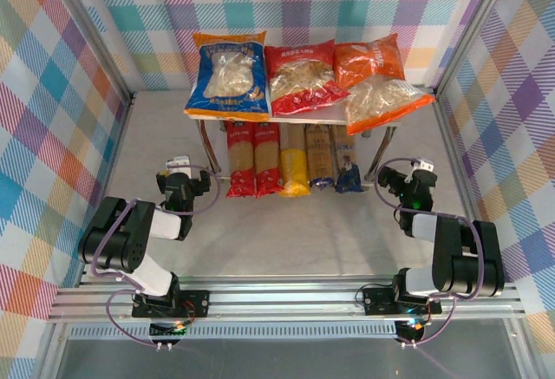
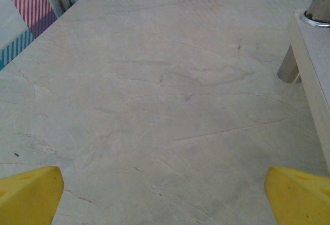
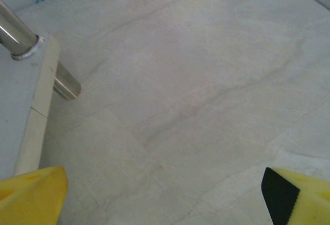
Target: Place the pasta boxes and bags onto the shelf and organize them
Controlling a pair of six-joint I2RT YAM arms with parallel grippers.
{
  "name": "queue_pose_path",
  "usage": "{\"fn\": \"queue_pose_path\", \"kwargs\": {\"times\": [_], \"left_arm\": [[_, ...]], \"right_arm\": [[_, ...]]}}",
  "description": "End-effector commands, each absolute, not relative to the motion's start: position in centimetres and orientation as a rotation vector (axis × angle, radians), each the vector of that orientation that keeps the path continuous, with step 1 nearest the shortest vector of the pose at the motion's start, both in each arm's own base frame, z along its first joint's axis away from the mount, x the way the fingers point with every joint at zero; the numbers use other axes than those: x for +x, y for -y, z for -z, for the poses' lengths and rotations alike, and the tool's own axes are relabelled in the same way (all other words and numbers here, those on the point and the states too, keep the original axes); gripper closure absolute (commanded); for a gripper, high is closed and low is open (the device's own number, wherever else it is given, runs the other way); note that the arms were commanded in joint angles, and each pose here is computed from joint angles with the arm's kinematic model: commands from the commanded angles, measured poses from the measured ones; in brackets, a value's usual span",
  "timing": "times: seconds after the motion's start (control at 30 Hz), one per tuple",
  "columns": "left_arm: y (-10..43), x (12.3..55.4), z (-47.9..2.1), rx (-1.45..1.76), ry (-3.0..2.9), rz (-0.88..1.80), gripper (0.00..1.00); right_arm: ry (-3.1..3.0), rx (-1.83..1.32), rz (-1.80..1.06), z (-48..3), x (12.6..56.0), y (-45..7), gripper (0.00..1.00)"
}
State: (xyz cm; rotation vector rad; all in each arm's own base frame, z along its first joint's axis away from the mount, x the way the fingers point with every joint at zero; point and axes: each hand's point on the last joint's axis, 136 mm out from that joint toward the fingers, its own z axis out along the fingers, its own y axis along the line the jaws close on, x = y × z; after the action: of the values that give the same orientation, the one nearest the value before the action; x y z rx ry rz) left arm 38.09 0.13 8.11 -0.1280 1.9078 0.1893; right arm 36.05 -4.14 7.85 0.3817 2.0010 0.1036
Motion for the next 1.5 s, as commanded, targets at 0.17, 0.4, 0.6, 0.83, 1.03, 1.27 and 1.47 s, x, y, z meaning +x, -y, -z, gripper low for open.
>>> {"fn": "queue_pose_path", "kwargs": {"times": [0.17,0.4,0.6,0.83,1.03,1.27,1.47], "left_arm": [[1.2,39.0,-8.8,-0.096,-1.894,-0.127,0.0],[1.1,39.2,-8.8,-0.101,-1.901,-0.123,0.0],[1.0,39.3,-8.7,-0.104,-1.912,-0.116,0.0],[1.1,39.5,-8.6,-0.101,-1.921,-0.101,0.0],[1.0,39.5,-8.6,-0.102,-1.922,-0.103,0.0],[1.0,39.5,-8.6,-0.101,-1.921,-0.103,0.0],[1.1,39.5,-8.5,-0.099,-1.923,-0.101,0.0]], "right_arm": [[-1.978,-0.067,-0.187,-8.6,39.9,-2.7,0.02],[-1.964,-0.012,-0.113,-9.0,39.8,-1.8,0.01],[-1.962,-0.012,-0.115,-9.0,39.8,-1.8,0.01],[-1.958,-0.012,-0.113,-9.1,39.8,-1.8,0.01],[-1.959,-0.012,-0.113,-9.1,39.8,-1.8,0.01],[-1.959,-0.013,-0.114,-9.1,39.8,-1.8,0.01],[-1.958,-0.012,-0.113,-9.1,39.8,-1.8,0.01]]}}
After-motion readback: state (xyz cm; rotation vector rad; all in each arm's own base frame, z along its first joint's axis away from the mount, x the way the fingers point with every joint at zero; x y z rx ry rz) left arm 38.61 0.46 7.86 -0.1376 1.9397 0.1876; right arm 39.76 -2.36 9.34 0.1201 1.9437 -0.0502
